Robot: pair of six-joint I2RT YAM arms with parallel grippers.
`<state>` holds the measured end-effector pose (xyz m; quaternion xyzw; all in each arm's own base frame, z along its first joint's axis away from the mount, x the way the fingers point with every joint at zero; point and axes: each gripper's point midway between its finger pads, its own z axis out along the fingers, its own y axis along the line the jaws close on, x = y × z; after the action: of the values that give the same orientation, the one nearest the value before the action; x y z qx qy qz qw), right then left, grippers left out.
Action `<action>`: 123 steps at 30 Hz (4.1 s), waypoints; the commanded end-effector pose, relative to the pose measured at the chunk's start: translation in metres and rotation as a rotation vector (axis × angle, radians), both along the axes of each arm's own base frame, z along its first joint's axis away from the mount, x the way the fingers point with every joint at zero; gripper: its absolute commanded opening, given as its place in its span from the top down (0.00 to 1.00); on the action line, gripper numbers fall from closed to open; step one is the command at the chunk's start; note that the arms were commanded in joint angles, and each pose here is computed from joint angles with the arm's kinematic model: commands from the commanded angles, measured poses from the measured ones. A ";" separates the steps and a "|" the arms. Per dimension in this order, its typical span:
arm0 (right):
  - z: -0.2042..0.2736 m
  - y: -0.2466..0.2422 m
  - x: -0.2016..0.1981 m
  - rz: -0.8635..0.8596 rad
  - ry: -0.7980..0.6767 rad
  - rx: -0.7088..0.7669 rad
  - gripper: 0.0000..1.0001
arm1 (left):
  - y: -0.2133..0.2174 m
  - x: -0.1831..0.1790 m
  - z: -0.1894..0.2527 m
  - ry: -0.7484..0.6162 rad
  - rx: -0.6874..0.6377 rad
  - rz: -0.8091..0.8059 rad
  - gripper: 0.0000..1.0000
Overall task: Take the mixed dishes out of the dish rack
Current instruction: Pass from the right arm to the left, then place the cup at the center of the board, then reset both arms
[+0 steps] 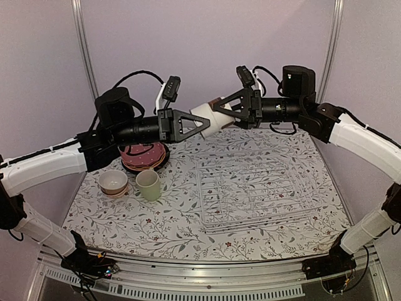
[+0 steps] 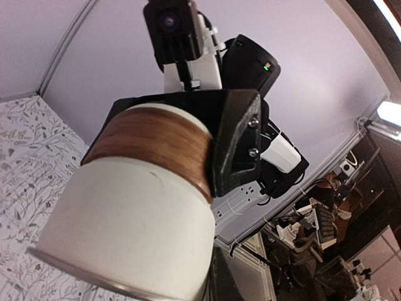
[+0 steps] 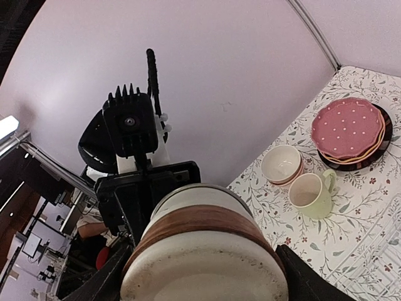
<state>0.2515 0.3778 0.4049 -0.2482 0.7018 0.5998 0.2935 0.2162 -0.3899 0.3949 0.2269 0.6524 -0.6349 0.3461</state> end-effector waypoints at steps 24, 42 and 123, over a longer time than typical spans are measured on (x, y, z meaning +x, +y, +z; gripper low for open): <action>-0.017 -0.077 0.031 -0.253 -0.023 -0.142 0.01 | 0.073 -0.005 -0.087 0.074 0.607 0.213 1.00; -0.045 -0.095 0.026 -0.294 -0.047 -0.279 0.01 | 0.208 -0.028 -0.218 0.349 1.485 0.401 1.00; -0.047 -0.110 0.026 -0.324 -0.047 -0.331 0.01 | 0.159 -0.010 -0.214 0.073 1.663 0.153 0.01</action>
<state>0.2768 0.2749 0.3506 -0.1927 0.8131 0.4261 0.3466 0.2159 -0.2411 0.1412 0.3357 0.9362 0.0743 0.0731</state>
